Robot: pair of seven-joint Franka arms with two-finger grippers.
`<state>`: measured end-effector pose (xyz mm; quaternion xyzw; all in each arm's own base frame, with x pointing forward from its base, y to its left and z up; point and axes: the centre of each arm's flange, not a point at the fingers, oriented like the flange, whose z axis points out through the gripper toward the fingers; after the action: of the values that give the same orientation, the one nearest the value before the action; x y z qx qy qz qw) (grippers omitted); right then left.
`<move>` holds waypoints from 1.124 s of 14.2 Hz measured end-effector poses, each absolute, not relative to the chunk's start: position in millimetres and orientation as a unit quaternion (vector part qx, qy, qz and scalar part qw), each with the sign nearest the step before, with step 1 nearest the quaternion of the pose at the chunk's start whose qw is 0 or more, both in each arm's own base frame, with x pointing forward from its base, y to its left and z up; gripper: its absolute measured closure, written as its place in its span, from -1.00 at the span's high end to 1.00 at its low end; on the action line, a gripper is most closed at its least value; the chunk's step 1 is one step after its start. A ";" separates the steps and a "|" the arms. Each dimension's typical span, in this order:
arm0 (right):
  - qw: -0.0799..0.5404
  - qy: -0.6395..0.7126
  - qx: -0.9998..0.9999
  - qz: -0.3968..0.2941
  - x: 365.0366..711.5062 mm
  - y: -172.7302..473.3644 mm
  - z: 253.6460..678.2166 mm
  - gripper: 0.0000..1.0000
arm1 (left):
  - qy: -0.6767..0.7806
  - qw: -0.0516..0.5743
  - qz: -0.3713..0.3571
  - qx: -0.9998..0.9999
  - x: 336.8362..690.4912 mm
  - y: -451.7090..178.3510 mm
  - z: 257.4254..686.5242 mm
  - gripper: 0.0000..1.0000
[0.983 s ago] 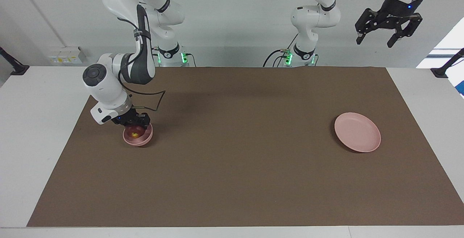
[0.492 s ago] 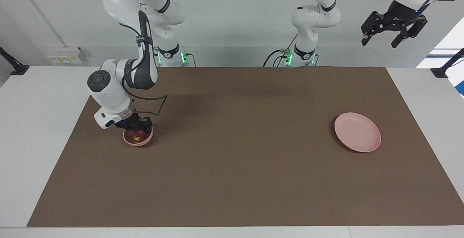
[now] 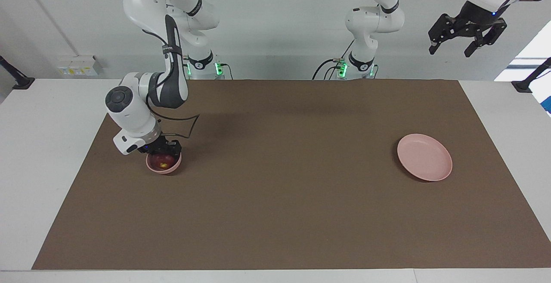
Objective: Move apple from plate to bowl
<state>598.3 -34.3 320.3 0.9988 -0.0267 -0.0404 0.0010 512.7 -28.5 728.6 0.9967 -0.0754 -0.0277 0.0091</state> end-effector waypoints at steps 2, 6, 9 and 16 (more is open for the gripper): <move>0.001 -0.027 0.999 -0.043 598.3 -34.3 317.5 0.58 | -0.075 0.009 -0.029 0.997 512.8 -28.6 727.9 1.00; 0.001 -0.027 0.999 -0.041 599.7 -34.3 319.1 1.00 | -0.075 0.009 -0.029 0.997 512.9 -28.6 727.4 1.00; 0.001 -0.026 0.999 -0.026 607.5 -33.8 334.9 1.00 | -0.075 0.009 -0.029 0.997 512.9 -28.6 727.3 1.00; 0.001 -0.036 0.999 0.002 607.8 -18.7 458.8 1.00 | -0.075 0.009 -0.029 0.997 512.9 -28.6 727.3 1.00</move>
<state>607.8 -18.7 458.8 0.9994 -0.0359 0.0021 0.0009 512.9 -28.6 727.3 0.9967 -0.0755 -0.0293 0.0092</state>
